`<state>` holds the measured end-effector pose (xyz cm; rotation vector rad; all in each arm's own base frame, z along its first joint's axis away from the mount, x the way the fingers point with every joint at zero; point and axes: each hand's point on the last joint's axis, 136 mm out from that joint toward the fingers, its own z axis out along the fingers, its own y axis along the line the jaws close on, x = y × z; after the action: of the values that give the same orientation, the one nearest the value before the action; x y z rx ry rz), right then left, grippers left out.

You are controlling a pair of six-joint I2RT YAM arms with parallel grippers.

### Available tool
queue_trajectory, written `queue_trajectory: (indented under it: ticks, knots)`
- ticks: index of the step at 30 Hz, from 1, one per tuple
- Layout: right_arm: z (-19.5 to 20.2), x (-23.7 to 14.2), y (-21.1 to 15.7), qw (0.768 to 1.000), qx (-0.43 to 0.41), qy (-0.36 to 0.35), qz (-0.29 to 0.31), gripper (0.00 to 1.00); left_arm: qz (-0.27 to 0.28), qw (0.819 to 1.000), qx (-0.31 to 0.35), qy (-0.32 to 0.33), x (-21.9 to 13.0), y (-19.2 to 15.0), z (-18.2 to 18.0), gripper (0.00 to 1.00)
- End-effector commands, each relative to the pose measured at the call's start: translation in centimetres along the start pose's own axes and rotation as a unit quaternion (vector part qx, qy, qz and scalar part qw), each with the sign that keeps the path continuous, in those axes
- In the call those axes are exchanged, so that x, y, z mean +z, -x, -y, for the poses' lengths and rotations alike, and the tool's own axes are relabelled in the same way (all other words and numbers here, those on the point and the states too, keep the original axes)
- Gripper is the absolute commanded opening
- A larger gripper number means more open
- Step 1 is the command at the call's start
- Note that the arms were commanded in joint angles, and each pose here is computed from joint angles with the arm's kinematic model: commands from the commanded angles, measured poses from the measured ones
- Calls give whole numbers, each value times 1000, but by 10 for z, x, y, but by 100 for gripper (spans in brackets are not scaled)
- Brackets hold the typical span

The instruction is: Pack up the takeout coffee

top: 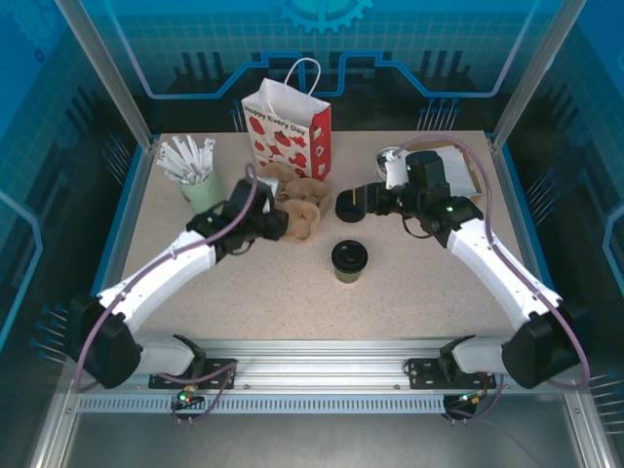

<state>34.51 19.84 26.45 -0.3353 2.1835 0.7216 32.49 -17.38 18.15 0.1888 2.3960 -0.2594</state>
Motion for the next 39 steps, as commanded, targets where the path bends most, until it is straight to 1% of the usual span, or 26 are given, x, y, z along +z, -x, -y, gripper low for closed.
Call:
queue_trajectory:
  ticks: [1,5,9,12,16,20,24,31,33,36,39]
  knots:
    - [8,-7,-24,999,-11,-27,-33,43,-33,996,-52,58,5,-50,-8,42]
    - [7,-10,-25,999,-20,-27,-35,43,-60,993,-62,85,4,-98,-2,42]
    - [6,-5,-29,999,-19,-16,-42,43,-75,989,-69,104,4,-130,4,42]
    - [5,-1,-31,999,-18,-9,-45,43,-84,988,-72,104,6,-143,15,43]
    - [3,-1,-32,999,-19,-6,-46,43,-97,984,-71,131,4,-157,16,44]
    - [5,-3,-34,999,-23,-11,-45,43,-108,983,-74,131,6,-171,23,46]
    - [6,-4,-35,999,-24,-13,-43,43,-114,983,-64,125,8,-174,32,49]
    - [6,-8,-35,999,-25,-16,-40,44,-121,984,-73,104,8,-175,41,54]
    - [5,-10,-34,999,-26,-16,-39,44,-115,986,-70,98,3,-168,43,55]
    - [2,-15,-33,999,-29,-13,-35,44,-92,990,-57,85,-11,-150,43,59]
    - [-7,-21,-34,998,-45,-2,-36,47,-75,992,-53,84,-24,-136,31,63]
